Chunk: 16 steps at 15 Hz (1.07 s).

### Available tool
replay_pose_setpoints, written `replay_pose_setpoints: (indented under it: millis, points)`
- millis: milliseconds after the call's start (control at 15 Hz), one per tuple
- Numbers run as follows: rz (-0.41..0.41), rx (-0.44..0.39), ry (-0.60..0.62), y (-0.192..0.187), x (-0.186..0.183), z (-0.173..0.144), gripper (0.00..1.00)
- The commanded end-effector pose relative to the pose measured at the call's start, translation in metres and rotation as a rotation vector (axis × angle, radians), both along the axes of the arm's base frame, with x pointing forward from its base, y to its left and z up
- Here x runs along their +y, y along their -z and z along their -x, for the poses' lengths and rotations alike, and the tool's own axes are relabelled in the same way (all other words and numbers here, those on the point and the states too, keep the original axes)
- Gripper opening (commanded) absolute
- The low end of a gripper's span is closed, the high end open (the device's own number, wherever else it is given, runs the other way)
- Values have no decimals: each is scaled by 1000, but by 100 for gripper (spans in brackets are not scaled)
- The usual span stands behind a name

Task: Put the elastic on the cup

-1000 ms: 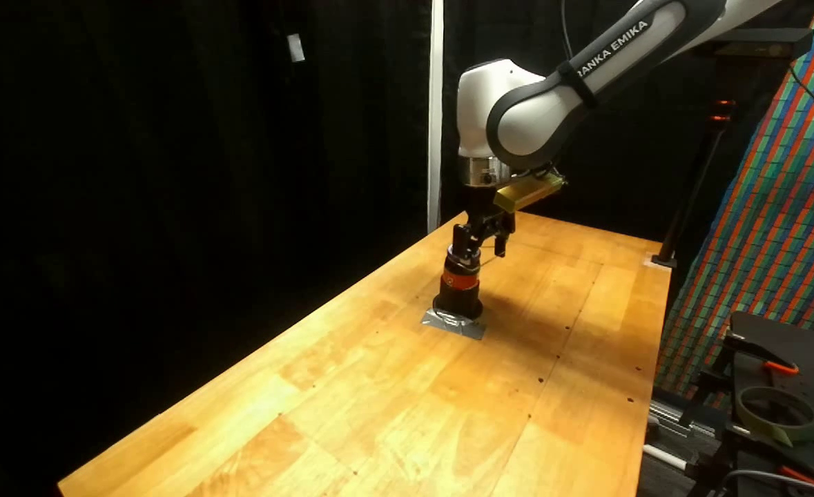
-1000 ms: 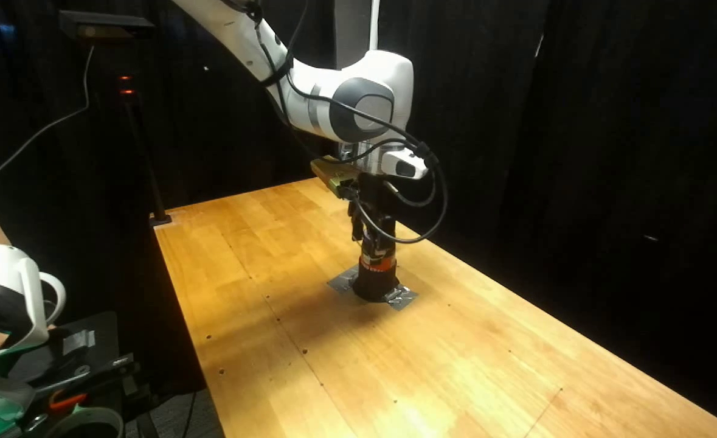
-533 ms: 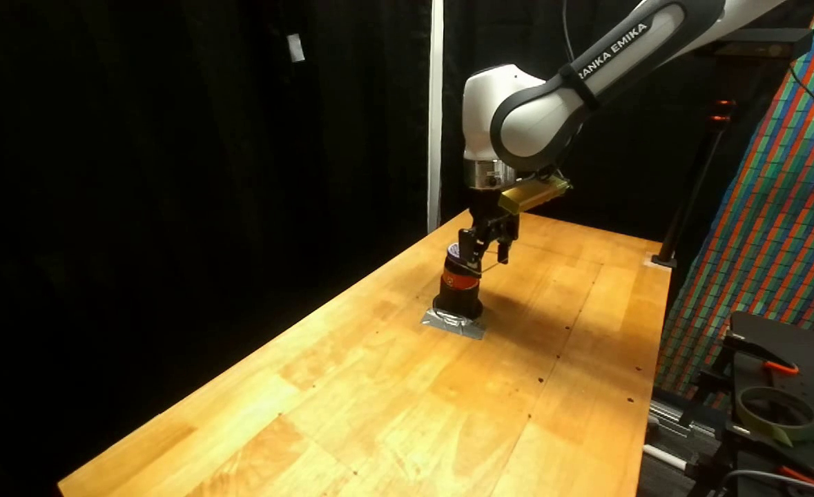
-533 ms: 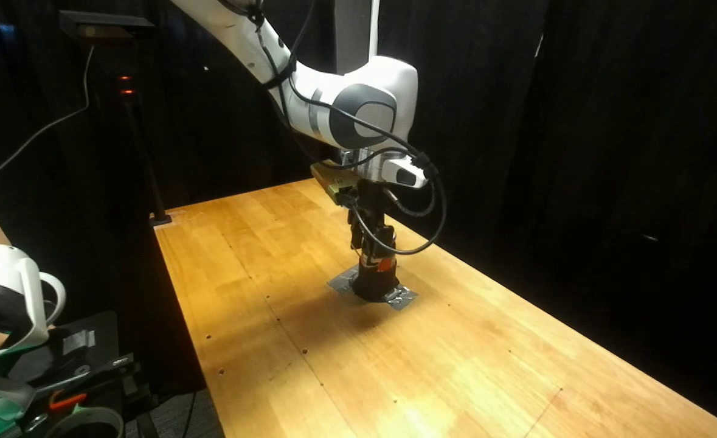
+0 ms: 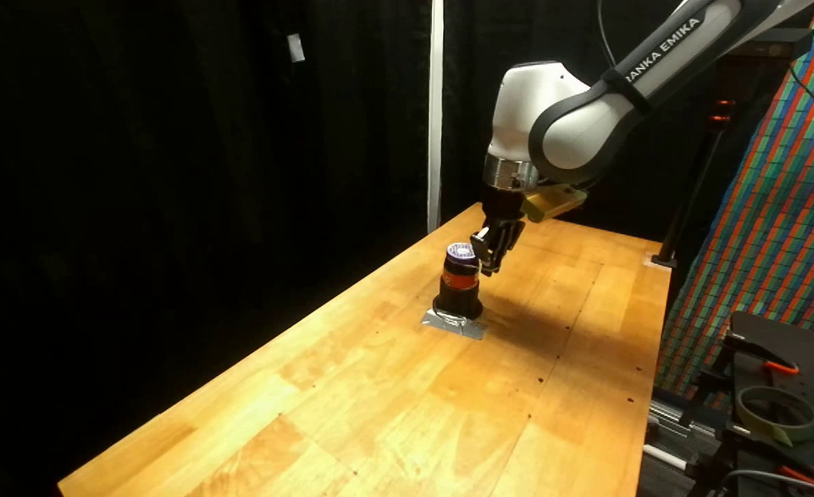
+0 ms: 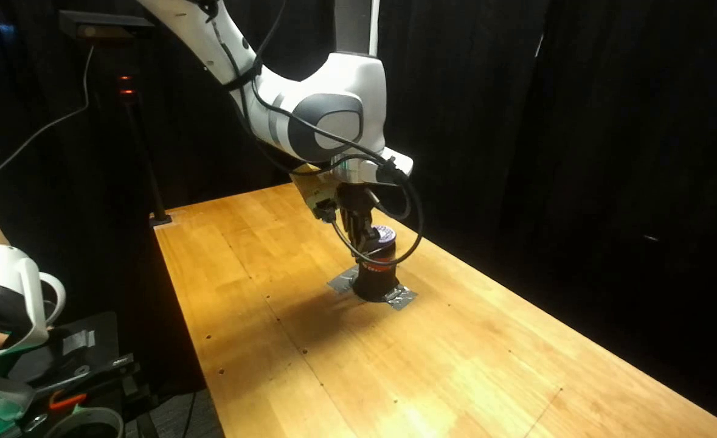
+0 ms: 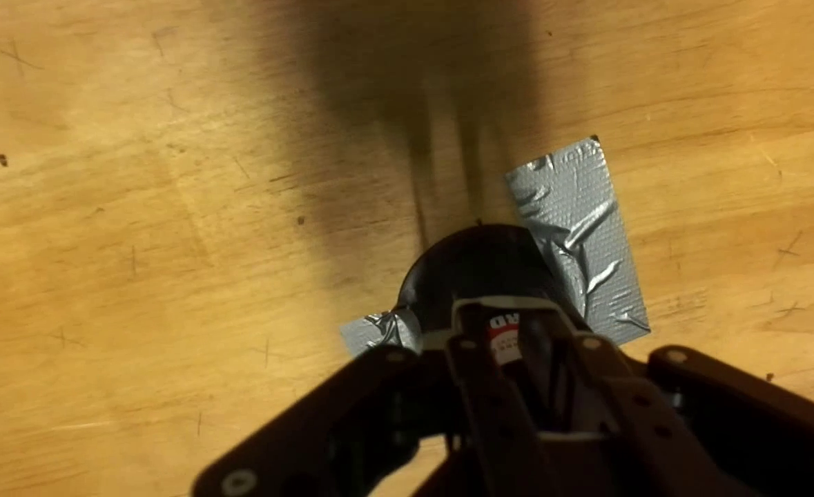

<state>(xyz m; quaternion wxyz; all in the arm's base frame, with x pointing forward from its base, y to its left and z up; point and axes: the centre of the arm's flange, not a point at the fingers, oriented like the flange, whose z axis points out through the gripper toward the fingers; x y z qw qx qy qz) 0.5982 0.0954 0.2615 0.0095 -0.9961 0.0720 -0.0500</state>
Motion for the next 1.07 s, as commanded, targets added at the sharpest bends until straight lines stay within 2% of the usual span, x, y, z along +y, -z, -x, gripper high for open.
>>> replay_pose_setpoints:
  millis: [0,67,133,467,1000]
  points:
    - [-31,-121,-39,-3,-4,41,8]
    - [-32,-158,-43,-1,-3,45,6]
    - [-32,-203,-47,2,-3,50,10]
    - [-74,-381,-28,11,-7,67,12]
    - [-148,-602,10,11,-11,95,11]
